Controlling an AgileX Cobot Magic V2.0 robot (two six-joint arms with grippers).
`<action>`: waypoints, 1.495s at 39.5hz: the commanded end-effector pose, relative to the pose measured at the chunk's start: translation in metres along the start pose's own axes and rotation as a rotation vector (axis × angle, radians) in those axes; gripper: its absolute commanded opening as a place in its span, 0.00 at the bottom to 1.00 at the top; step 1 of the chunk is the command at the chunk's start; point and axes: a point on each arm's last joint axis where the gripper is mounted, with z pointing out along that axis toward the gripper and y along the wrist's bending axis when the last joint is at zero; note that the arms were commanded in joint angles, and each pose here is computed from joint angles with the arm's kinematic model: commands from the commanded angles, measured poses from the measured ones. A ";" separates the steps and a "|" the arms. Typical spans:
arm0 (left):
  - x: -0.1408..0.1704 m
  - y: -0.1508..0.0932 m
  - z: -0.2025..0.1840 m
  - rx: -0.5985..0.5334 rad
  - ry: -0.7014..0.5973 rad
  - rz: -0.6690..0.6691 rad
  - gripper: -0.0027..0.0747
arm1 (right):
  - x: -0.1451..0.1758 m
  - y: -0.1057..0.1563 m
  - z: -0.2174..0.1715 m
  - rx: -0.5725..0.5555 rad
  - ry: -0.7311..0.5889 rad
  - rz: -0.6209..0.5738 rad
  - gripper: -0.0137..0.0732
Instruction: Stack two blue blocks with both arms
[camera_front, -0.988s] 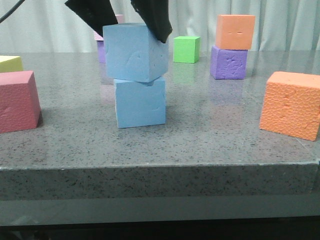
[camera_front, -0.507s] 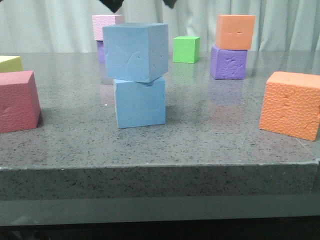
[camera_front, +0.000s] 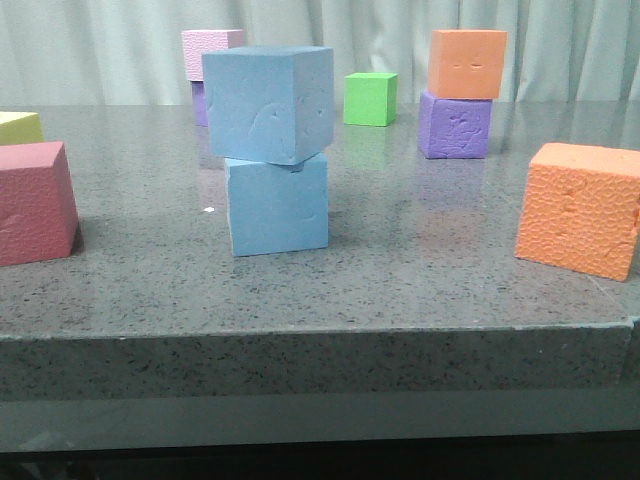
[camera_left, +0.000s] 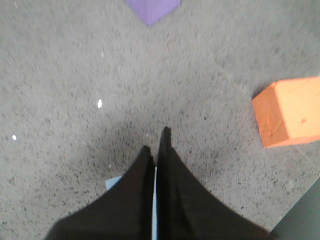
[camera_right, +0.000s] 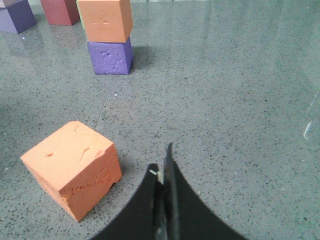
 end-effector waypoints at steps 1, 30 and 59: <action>-0.005 -0.004 -0.041 0.008 -0.217 0.016 0.01 | -0.014 0.002 -0.003 -0.016 -0.088 -0.029 0.08; 0.208 0.003 -0.112 -0.007 -0.804 0.020 0.01 | -0.014 0.002 -0.003 -0.016 -0.088 -0.029 0.08; 0.276 0.005 -0.134 0.000 -0.981 0.021 0.01 | -0.014 0.002 -0.003 -0.016 -0.088 -0.029 0.08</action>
